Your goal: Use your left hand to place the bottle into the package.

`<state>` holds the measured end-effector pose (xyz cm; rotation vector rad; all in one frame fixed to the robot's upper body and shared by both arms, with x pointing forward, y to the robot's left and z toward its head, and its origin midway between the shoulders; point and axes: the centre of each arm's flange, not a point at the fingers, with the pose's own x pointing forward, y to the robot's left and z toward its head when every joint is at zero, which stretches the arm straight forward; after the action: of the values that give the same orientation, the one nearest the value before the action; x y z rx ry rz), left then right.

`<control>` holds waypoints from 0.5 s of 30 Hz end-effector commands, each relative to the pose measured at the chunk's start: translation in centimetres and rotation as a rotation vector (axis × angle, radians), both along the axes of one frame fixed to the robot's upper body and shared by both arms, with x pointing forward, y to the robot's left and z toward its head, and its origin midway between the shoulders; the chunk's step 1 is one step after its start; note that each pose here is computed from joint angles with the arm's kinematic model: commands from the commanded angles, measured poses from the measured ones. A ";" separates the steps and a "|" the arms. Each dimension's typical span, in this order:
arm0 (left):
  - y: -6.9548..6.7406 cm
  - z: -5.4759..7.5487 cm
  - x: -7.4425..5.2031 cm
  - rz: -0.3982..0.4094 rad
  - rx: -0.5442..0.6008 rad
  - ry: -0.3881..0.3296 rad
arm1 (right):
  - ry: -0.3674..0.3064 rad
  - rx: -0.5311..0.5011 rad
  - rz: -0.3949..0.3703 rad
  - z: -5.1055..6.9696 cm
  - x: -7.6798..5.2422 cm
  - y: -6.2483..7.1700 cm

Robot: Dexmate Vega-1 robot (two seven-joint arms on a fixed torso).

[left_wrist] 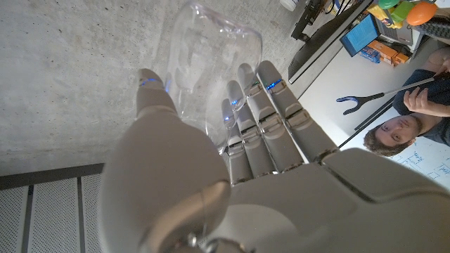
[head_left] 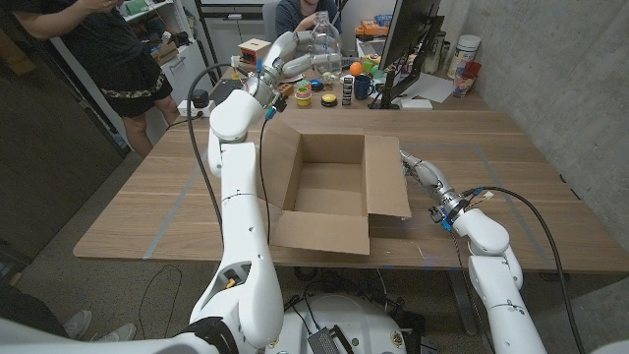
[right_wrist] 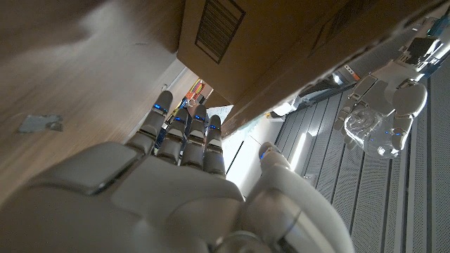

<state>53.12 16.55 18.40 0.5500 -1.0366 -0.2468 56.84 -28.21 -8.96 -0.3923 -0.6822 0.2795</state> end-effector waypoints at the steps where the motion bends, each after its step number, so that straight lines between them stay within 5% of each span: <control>1: -1.1 -1.7 2.5 -0.005 0.052 0.124 | -0.007 0.002 -0.001 0.0 -0.3 -0.1; 15: -2.9 -2.6 2.3 0.014 0.239 0.155 | -0.014 0.005 -0.004 0.2 -0.3 -0.3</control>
<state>55.12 14.76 16.87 0.6308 -0.9221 -0.3326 56.59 -28.31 -8.93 -0.3908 -0.6897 0.2767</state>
